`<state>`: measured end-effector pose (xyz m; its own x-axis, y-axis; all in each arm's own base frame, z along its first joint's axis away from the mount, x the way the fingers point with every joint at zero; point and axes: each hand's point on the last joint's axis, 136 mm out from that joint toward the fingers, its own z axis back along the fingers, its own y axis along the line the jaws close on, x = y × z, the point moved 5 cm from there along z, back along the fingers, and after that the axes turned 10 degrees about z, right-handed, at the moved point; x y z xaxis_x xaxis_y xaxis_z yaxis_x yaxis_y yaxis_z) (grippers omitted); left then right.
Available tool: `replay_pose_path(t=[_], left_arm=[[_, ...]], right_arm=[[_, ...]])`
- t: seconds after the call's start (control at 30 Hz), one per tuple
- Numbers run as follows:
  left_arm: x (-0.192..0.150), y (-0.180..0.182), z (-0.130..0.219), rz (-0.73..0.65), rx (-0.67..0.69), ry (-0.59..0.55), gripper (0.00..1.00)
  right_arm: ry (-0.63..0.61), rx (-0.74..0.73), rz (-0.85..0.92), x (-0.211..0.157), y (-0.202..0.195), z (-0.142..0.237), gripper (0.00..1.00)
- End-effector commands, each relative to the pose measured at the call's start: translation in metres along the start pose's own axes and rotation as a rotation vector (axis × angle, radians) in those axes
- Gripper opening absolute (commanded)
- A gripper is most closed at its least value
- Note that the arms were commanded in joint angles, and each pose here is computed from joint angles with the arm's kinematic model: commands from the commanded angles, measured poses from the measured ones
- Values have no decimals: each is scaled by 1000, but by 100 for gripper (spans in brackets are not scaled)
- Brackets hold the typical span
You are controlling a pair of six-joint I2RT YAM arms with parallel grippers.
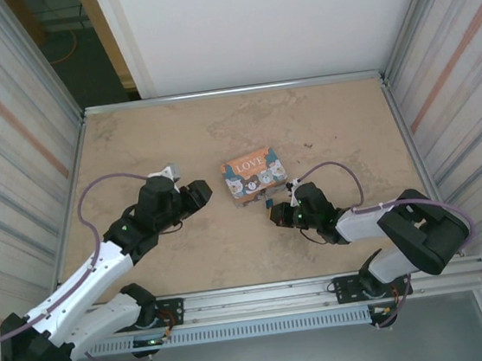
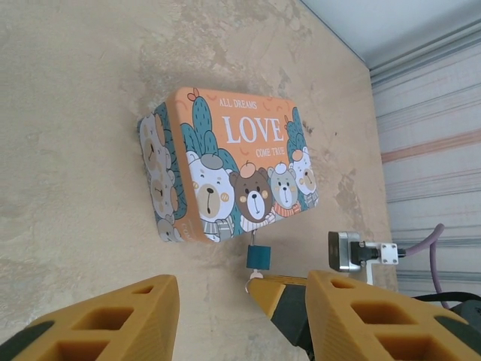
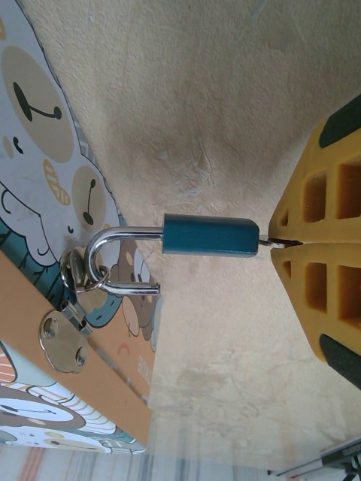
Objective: Unlock the padlock with the key
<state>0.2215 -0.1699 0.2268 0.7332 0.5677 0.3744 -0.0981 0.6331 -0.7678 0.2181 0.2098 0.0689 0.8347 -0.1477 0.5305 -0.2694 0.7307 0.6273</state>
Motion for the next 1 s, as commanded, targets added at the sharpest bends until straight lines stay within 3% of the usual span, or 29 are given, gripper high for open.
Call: replay_pose_path(t=[0.0,0.17,0.37,0.53,0.73,0.97], left_arm=[[8,-1,4,-39,20,-35,50],[12,-1,5,-76,42,-30,54],[20,1,8,-124,61,-43,65],[29,4,4,-145,36,-27,74],[36,6,-10,-135,-37,65,77],[35,3,-42,-139,-78,223,77]], right_arm=[[34,-48,-44,-9,-13,1,14],[35,-66,-22,-7,-12,6,27],[8,-90,49,4,-6,21,45],[-66,-10,73,25,6,36,68],[-139,87,97,47,23,47,97],[-152,126,84,61,26,41,99]])
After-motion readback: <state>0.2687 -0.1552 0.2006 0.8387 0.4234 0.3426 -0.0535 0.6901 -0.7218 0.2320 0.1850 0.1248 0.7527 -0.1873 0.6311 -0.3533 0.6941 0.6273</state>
